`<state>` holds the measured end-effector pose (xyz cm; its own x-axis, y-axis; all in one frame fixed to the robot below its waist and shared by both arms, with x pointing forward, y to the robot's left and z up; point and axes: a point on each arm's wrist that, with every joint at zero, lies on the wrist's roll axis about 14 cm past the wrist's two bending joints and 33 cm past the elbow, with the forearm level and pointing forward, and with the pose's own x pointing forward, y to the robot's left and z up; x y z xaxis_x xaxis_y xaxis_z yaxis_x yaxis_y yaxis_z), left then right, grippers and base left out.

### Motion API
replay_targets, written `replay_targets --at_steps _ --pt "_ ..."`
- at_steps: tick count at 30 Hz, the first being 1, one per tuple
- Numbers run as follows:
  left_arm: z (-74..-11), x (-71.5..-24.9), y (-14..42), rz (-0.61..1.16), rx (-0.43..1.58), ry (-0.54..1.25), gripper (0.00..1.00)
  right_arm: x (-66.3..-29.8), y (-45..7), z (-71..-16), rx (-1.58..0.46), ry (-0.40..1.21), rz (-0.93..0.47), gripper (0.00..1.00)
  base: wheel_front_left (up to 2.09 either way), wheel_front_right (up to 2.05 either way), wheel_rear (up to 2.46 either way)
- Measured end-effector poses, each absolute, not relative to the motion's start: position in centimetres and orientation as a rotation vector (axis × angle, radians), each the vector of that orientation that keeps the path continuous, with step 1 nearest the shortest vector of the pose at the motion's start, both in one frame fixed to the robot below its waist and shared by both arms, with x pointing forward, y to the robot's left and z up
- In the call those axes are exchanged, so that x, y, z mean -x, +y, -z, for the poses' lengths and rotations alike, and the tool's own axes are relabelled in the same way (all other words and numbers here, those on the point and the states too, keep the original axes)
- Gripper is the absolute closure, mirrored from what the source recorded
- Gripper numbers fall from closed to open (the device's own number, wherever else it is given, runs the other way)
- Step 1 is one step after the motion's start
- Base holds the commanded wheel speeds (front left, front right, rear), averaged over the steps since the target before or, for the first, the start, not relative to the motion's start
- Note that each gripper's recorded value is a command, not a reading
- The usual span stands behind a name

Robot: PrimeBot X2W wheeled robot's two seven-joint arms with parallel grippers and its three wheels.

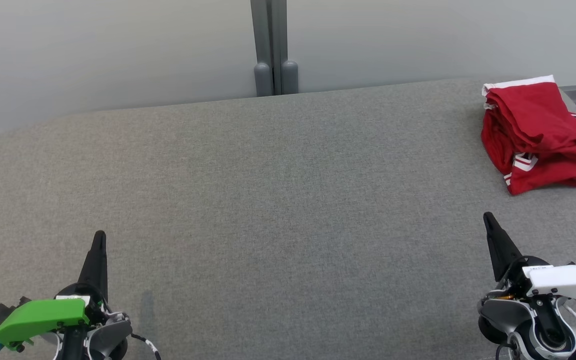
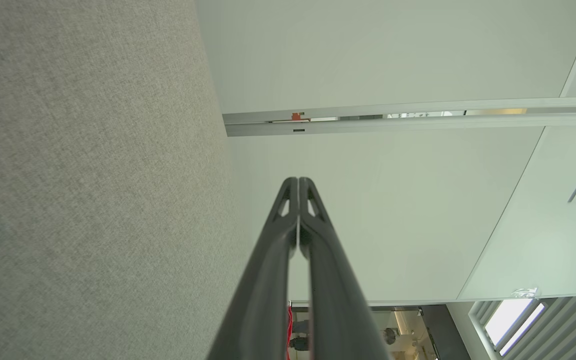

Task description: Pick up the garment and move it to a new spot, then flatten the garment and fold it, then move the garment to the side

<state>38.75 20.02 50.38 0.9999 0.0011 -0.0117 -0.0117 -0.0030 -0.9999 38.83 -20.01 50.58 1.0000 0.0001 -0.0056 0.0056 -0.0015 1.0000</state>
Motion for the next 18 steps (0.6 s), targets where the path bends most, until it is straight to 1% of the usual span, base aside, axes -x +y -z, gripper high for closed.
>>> replay_targets --at_steps 18 --pt "-50.39 -38.75 20.01 -0.01 1.574 0.008 1.0 -38.82 -20.0 -50.56 -1.576 0.005 0.004 1.0 0.0 0.0 0.0"
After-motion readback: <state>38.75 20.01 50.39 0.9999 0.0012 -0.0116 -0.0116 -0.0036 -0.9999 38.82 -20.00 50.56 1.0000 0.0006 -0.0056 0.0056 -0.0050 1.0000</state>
